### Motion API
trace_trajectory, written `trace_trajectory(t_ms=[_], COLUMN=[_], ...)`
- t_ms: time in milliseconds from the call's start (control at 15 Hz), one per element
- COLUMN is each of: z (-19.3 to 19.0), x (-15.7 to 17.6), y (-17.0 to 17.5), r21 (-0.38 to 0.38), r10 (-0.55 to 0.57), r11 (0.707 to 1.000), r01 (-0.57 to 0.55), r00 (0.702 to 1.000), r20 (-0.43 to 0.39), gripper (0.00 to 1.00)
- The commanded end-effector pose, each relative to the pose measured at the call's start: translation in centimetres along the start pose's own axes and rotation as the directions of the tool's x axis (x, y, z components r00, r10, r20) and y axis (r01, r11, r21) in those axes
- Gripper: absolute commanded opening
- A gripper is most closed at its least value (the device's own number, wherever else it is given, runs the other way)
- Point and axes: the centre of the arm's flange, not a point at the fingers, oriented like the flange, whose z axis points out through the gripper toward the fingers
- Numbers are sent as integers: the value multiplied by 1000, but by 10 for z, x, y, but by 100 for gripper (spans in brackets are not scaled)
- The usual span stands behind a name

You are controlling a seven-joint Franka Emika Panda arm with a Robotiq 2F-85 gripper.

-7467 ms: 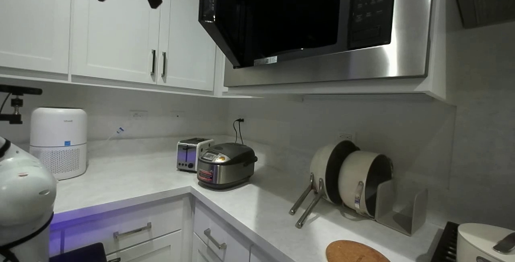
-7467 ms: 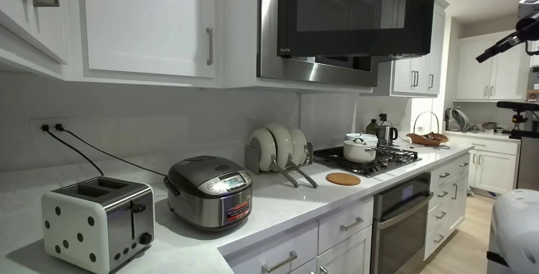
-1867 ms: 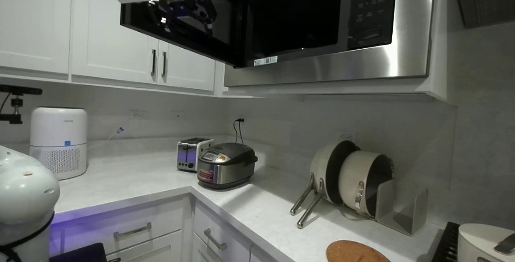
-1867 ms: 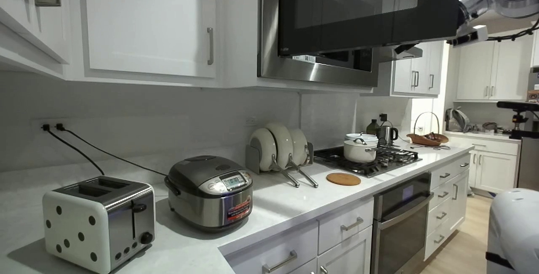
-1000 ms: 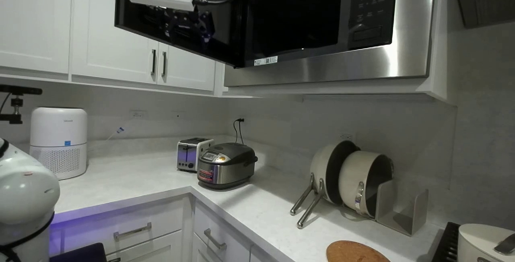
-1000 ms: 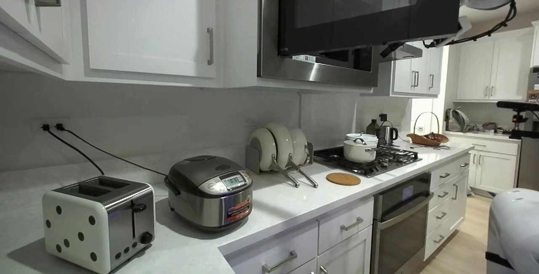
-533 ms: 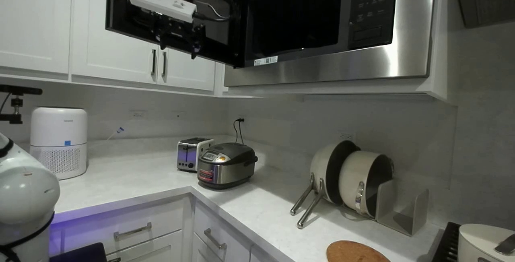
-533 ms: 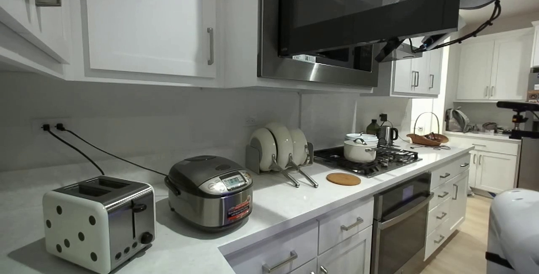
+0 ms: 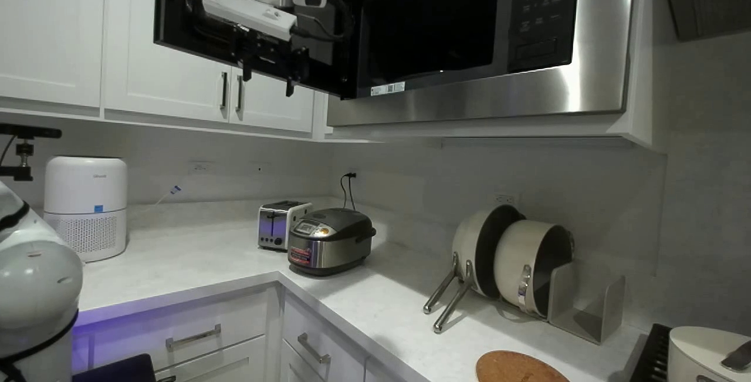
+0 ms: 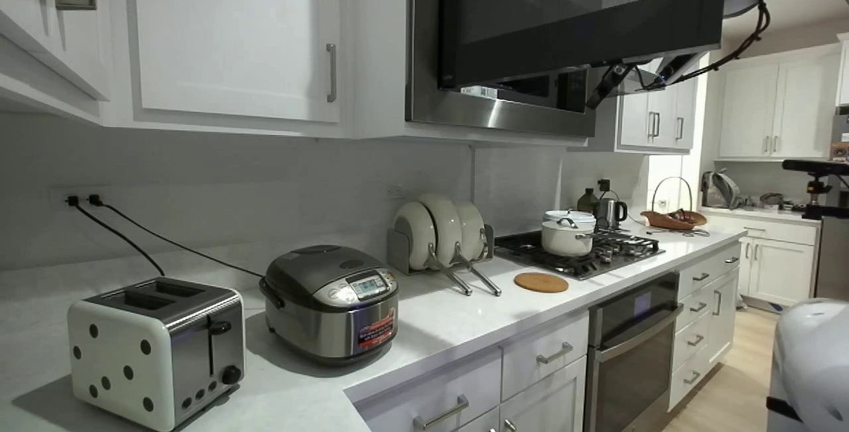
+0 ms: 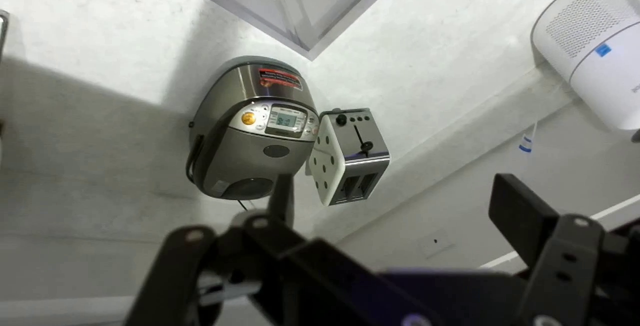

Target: Open the microwave door

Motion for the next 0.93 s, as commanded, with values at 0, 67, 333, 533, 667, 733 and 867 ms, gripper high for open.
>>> trace_trajectory(t_ms=[0, 67, 333, 533, 667, 733, 867], z=[-7, -10, -23, -21, -24, -25, -25], x=[6, 3, -11, -24, -28, -28, -28], y=[23, 30, 52, 52, 55, 55, 55], r21=[-127, -159, -270, -249, -266, -267, -268], r10=[73, 95, 160, 173, 188, 190, 189], r11=[990, 984, 955, 958, 952, 952, 952], r01=[-65, -83, -121, -138, -149, -150, -149], r00=[996, 993, 979, 977, 973, 973, 973], r20=[58, 73, 127, 124, 131, 131, 130], gripper=[100, 100, 100, 100, 100, 100, 100])
